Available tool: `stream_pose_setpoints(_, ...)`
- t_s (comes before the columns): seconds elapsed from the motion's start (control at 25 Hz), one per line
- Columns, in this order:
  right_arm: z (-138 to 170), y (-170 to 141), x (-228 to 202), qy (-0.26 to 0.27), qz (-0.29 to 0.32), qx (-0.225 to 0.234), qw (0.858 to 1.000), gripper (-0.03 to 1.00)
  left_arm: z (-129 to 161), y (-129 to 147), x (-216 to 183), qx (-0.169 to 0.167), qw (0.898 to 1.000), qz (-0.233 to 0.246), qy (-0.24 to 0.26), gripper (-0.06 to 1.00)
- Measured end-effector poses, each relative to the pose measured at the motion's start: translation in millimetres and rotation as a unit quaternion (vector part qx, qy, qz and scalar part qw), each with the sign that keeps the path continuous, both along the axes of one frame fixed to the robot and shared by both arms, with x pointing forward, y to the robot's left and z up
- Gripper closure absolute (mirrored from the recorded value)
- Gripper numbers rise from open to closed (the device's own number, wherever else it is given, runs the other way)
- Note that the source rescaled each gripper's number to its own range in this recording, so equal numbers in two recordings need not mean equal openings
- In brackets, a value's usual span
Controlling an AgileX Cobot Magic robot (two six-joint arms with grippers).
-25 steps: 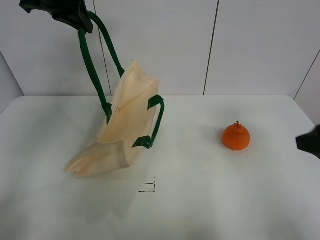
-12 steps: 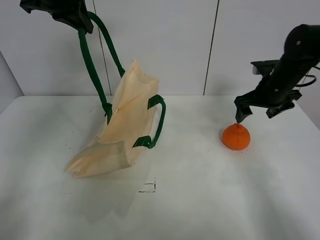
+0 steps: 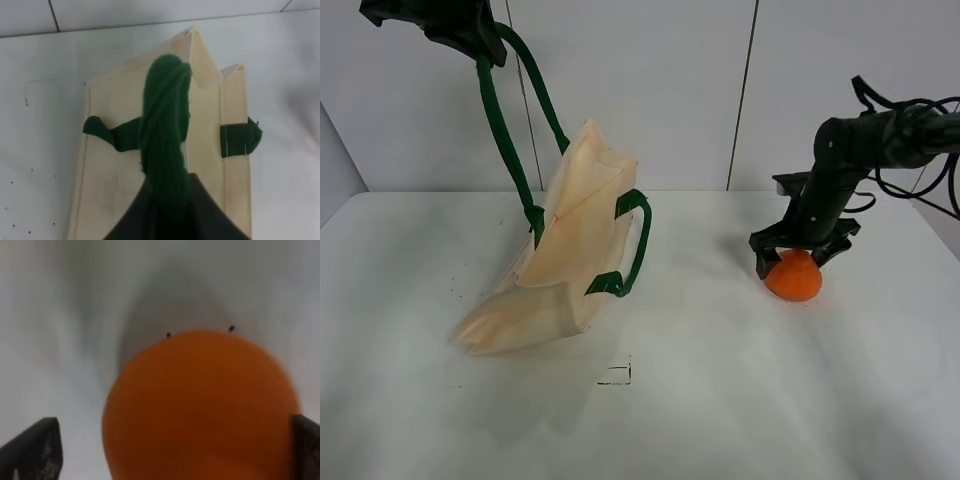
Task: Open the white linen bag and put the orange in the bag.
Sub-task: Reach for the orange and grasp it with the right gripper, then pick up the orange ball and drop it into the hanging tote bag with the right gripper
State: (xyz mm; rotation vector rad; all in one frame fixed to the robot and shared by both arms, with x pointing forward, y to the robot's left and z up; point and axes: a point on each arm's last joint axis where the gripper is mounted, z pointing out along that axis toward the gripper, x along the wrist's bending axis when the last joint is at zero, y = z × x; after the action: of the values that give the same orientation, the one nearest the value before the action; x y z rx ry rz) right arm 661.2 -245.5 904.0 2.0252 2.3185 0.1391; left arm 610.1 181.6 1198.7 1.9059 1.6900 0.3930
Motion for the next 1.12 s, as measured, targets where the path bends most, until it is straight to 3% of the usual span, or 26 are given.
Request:
stream_pose_setpoints(0.2,-15.1,-1.2,1.5,0.011,-0.004,-0.009,1.000,-0.02,0.0,0.0,0.0,0.000,1.000,0.000,0.000,0.94)
stream_pose_setpoints(0.24,-15.1,-1.2,1.6,0.011,-0.007,-0.009,1.000,0.04,0.0,0.0,0.0,0.000,1.000,0.000,0.000,0.94)
stream_pose_setpoints(0.32,-14.8,-1.8,1.8,0.011,-0.005,-0.012,1.000,0.30,0.0,0.0,0.0,0.000,1.000,0.000,0.000,0.94)
stream_pose_setpoints(0.4,-13.4,-2.5,1.3,0.015,-0.002,-0.016,1.000,0.77,0.0,0.0,0.0,0.000,1.000,0.000,0.000,0.94)
stream_pose_setpoints(0.44,-10.1,-2.6,1.4,0.014,-0.002,-0.017,1.000,0.93,0.0,0.0,0.0,0.000,1.000,0.000,0.000,0.94)
stream_pose_setpoints(0.48,-6.1,-2.8,1.8,0.010,-0.001,-0.018,1.000,0.97,0.0,0.0,0.0,0.000,1.000,0.000,0.000,0.94)
stream_pose_setpoints(0.64,19.1,-2.9,4.4,0.004,0.002,-0.019,1.000,0.95,0.0,0.0,0.0,0.000,1.000,0.000,0.000,0.94)
stream_pose_setpoints(0.76,58.6,1.1,8.6,-0.010,-0.007,0.002,1.000,0.95,0.0,0.0,0.0,0.000,1.000,0.000,0.000,0.94)
stream_pose_setpoints(0.96,151.0,17.8,15.2,-0.095,0.007,0.081,0.992,0.95,0.0,0.0,0.0,0.000,1.000,0.000,0.000,0.94)
stream_pose_setpoints(1.12,193.4,55.0,14.4,-0.152,0.047,0.143,0.977,0.95,0.0,0.0,0.0,0.001,1.000,-0.001,0.000,0.94)
